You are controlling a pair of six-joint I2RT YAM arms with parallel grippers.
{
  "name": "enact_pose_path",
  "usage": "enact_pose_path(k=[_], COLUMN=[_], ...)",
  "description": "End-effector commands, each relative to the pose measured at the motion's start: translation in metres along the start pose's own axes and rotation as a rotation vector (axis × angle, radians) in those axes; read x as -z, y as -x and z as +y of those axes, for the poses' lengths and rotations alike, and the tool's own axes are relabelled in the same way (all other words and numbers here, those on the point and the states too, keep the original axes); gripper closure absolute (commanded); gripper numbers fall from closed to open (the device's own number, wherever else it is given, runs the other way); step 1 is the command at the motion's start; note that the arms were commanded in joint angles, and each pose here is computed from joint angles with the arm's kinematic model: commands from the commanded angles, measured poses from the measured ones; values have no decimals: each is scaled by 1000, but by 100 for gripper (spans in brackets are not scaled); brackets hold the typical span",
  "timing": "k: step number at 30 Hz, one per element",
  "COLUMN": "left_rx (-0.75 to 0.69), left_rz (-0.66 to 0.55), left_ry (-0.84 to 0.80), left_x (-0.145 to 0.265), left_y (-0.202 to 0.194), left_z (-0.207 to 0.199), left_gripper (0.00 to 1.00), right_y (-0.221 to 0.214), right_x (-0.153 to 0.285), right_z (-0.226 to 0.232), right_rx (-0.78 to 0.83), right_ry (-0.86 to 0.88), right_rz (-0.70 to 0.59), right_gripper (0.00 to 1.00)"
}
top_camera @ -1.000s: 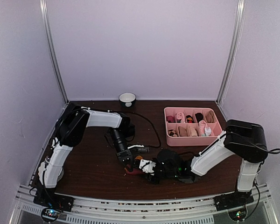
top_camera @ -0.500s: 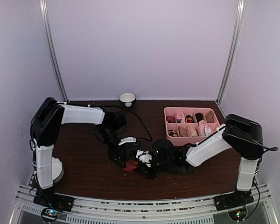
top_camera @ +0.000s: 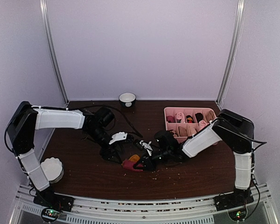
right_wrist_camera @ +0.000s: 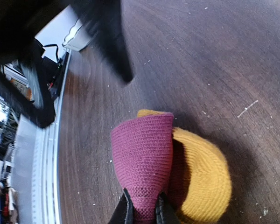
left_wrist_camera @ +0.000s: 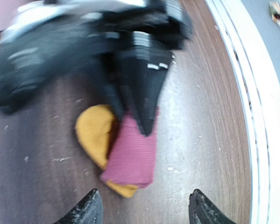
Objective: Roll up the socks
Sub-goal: Roll the sock at the center of the board.
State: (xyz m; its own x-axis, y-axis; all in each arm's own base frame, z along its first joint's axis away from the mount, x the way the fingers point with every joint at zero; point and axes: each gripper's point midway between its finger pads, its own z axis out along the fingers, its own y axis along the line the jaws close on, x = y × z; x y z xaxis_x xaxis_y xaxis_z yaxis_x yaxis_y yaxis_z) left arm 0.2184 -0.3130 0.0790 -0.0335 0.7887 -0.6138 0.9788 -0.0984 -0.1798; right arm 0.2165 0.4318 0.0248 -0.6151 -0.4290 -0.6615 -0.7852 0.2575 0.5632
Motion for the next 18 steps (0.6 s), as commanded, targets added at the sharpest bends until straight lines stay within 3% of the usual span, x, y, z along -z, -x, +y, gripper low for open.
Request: enact_pose_path(k=[1, 7, 18], left_rx=[-148, -213, -177], left_rz=[51, 99, 171], left_ry=[42, 110, 93], left_x=[-16, -31, -58], left_y=[4, 10, -5], left_z=[-2, 11, 22], left_gripper=[37, 41, 54], right_y=[-119, -124, -122], right_x=[9, 8, 5], right_z=[-58, -63, -67], right_rx=[-427, -551, -589], right_ry=[-177, -185, -200], right_rz=[286, 296, 284], right_gripper=[100, 100, 100])
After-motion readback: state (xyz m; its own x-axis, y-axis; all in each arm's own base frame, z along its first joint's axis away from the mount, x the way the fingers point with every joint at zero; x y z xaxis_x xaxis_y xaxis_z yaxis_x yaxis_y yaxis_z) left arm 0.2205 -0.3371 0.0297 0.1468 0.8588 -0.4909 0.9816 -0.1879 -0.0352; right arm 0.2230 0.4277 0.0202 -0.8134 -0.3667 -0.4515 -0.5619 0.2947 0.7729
